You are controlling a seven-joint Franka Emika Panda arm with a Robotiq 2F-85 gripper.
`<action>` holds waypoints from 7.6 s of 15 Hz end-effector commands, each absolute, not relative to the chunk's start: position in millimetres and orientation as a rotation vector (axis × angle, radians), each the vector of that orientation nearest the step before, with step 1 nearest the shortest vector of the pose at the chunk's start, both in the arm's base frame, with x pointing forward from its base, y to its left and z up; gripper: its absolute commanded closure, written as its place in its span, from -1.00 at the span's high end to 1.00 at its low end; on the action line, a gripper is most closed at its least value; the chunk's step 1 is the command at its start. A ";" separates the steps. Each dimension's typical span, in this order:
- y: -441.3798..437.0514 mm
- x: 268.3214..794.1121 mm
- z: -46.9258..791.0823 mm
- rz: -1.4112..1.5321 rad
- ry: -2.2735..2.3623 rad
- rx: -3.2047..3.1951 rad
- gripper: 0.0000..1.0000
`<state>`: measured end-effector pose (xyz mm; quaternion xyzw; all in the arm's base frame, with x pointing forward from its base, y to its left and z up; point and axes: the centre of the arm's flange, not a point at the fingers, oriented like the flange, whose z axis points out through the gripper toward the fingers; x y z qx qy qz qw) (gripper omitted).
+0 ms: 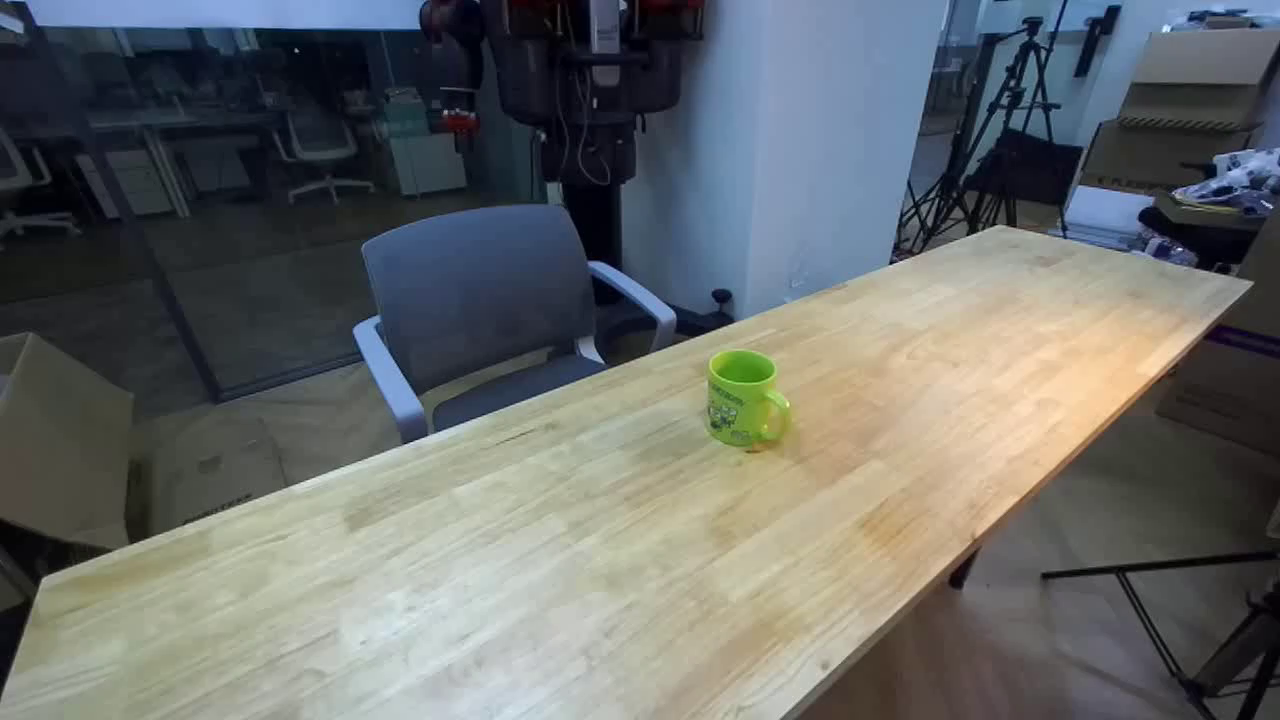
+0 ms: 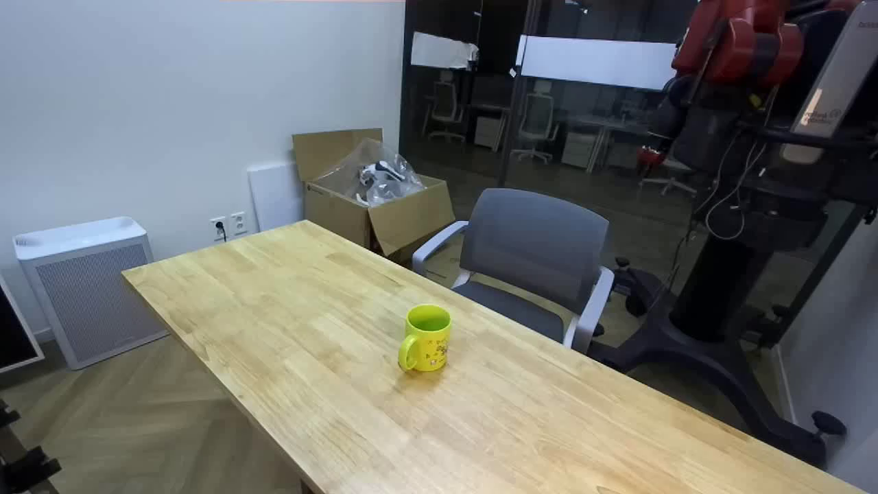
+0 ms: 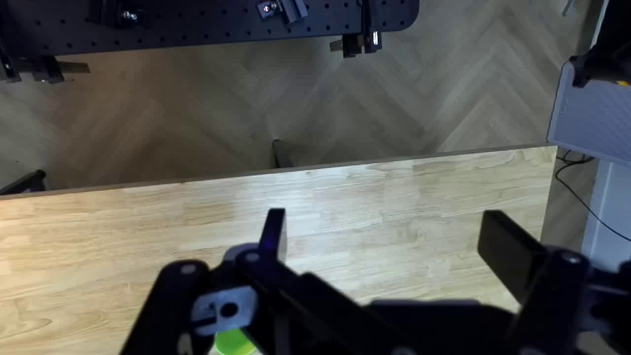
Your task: Move the yellow mug forward
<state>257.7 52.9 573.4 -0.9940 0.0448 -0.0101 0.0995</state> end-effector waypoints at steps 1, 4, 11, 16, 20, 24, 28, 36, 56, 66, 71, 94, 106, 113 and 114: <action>52.9 257.9 573.7 -0.034 0.132 -2.939 1.00; 52.9 257.6 574.4 -0.038 0.132 -2.938 1.00; 52.8 257.6 574.4 -0.038 0.132 -2.938 1.00; 39.7 286.2 567.8 -0.244 0.178 -3.052 1.00; -5.3 339.6 544.8 -0.369 0.198 -3.215 1.00; -29.0 385.3 504.8 -0.365 0.073 -3.332 1.00; -27.1 385.4 486.4 -0.375 0.029 -3.347 1.00; -58.1 419.5 471.4 -0.355 -0.516 -3.248 1.00; -141.7 599.3 337.8 -0.159 -0.302 -3.058 1.00; -123.2 645.9 234.6 0.055 -0.289 -3.098 1.00; -118.1 659.3 214.1 0.095 -0.322 -3.118 1.00; -101.9 734.4 147.3 0.171 -0.469 -3.160 1.00; -73.8 743.1 138.2 0.214 -0.509 -3.099 -0.50; -50.6 736.7 139.6 0.307 -0.559 -3.043 -0.95; -55.9 725.7 136.9 0.285 -0.563 -3.053 -0.96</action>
